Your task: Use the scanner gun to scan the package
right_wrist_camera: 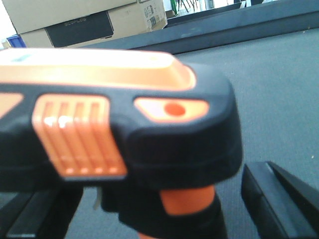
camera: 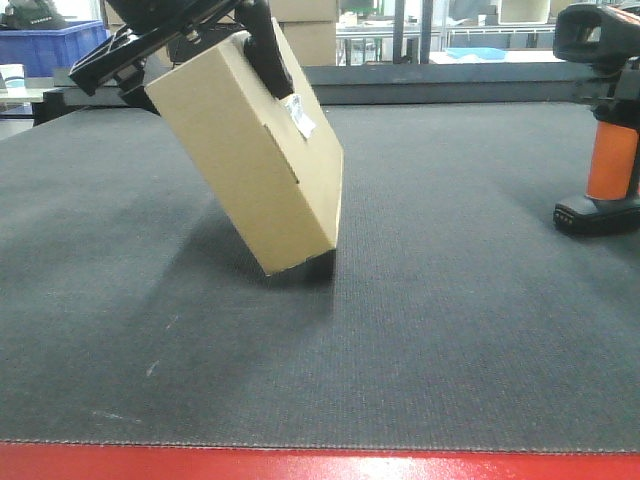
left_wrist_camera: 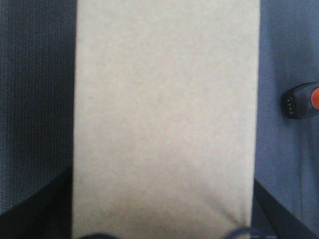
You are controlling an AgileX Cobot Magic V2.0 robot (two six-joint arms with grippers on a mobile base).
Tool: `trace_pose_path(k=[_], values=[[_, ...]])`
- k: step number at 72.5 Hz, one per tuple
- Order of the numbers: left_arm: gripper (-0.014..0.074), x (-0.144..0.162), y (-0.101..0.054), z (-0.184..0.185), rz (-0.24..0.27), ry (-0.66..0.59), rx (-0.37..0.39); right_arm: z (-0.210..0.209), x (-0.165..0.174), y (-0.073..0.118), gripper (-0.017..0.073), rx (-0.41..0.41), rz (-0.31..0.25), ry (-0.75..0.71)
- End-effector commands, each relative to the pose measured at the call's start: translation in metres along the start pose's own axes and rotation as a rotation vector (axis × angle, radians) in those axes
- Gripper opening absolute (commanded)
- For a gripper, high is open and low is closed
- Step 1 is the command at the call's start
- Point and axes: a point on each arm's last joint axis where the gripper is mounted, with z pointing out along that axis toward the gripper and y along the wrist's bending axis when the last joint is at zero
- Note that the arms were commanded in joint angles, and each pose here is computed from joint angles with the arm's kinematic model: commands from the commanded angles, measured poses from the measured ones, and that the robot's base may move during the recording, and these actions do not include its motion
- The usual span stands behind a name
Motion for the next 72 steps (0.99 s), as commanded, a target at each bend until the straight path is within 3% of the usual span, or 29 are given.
trace_pose_path(k=[1, 11, 19, 27, 41, 60, 72], values=[[-0.0111, 0.0, -0.004, -0.003, 0.006, -0.015, 0.014, 0.003, -0.006, 0.0, 0.056, -0.004, -0.009, -0.041], [-0.0111, 0.0, -0.004, -0.003, 0.006, -0.015, 0.014, 0.006, -0.009, -0.001, 0.0557, -0.001, -0.016, -0.042], [-0.0111, 0.0, -0.004, -0.003, 0.006, -0.015, 0.014, 0.007, -0.009, -0.002, 0.0472, 0.005, -0.018, -0.033], [-0.0111, 0.0, -0.004, -0.003, 0.006, -0.015, 0.014, 0.007, -0.006, -0.004, 0.028, 0.023, -0.017, 0.005], [-0.0111, 0.0, -0.004, -0.003, 0.006, -0.015, 0.014, 0.007, -0.007, -0.003, -0.0169, 0.013, -0.017, -0.016], [-0.0111, 0.0, -0.004, -0.003, 0.006, -0.014, 0.013, -0.001, -0.026, 0.006, -0.016, 0.0, -0.065, -0.037], [-0.0111, 0.0, -0.004, -0.003, 0.006, -0.012, 0.012, -0.016, -0.052, 0.011, -0.016, 0.079, -0.208, -0.023]])
